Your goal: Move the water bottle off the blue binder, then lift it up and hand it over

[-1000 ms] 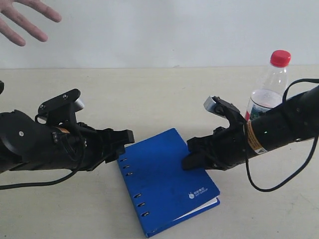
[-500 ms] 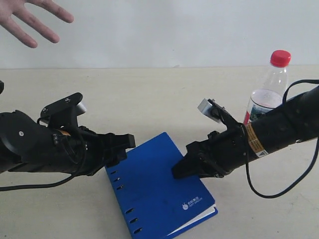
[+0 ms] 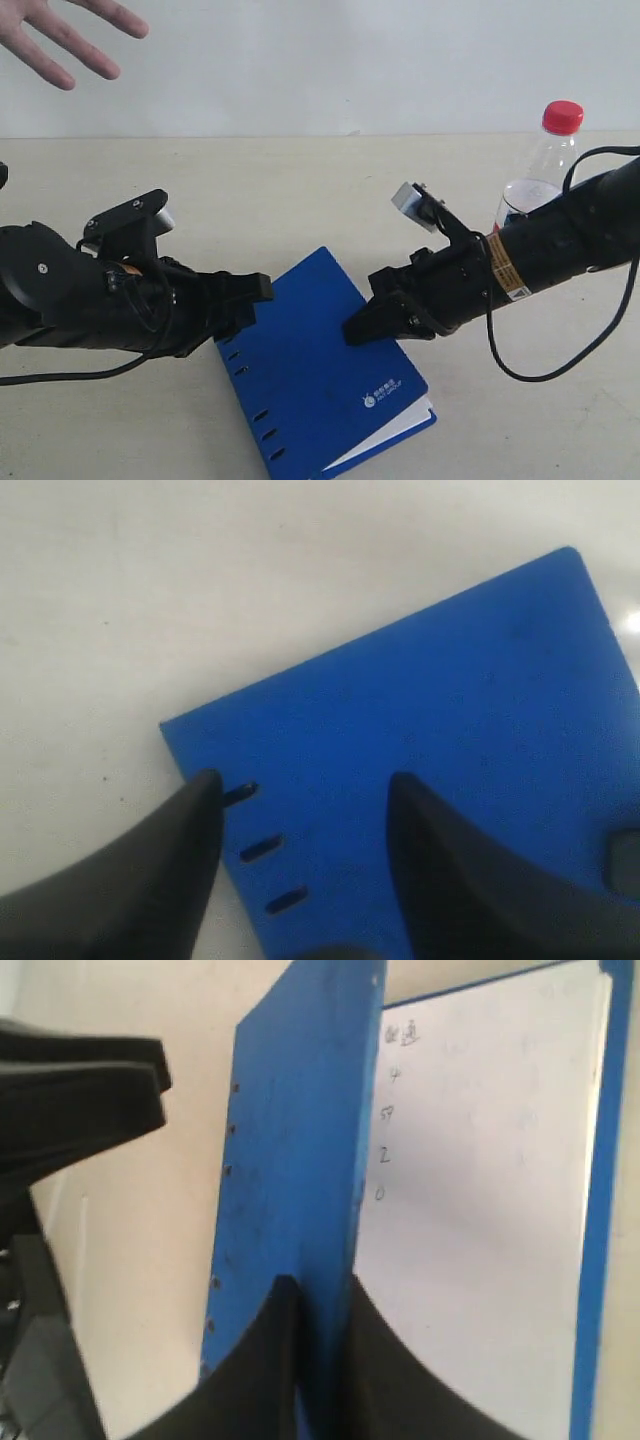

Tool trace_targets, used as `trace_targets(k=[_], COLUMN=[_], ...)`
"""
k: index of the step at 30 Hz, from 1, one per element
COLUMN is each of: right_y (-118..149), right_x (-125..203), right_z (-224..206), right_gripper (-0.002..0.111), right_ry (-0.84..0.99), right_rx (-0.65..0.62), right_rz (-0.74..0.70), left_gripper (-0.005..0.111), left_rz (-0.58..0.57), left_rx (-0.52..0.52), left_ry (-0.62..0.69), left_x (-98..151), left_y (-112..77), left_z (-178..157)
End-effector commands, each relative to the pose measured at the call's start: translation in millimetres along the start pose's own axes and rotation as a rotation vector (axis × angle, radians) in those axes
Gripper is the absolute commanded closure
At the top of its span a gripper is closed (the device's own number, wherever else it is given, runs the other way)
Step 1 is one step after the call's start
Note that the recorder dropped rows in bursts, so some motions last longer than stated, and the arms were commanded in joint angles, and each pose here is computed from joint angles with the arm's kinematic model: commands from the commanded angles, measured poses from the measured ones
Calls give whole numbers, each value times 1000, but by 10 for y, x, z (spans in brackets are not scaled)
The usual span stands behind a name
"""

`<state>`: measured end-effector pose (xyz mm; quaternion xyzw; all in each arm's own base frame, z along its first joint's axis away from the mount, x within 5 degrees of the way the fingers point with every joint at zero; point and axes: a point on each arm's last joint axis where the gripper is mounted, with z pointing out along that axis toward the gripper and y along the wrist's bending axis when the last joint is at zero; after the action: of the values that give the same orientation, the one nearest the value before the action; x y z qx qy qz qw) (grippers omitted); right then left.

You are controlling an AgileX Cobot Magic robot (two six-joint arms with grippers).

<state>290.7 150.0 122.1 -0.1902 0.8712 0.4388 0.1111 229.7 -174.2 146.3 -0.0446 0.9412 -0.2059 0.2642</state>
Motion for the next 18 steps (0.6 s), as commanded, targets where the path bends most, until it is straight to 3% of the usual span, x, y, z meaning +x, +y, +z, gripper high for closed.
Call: trace_targets(k=[1,7,12,16,18], right_y=[-146,-180,-227,-203,-84], right_x=[-62,-50,14,47,44], right_z=[-16,-23,-38,-91,-122], right_gripper=[108,108,108,108,108], right_ry=[-59,-79,-94,-109,-87], right_rx=[164,198,252,284,219], right_rz=[52,180,252,233,117], left_gripper=[60,60,60,60,60], left_rz=[-10,-104,-110,-93,-59], left_rx=[3,-1,-11,-38,-46], left_ry=[3,-54,-72,-13,24], left_x=[4,-47,-57,25,70], left_y=[-15,-9,7,50,65], left_z=[5,4,32,133,171])
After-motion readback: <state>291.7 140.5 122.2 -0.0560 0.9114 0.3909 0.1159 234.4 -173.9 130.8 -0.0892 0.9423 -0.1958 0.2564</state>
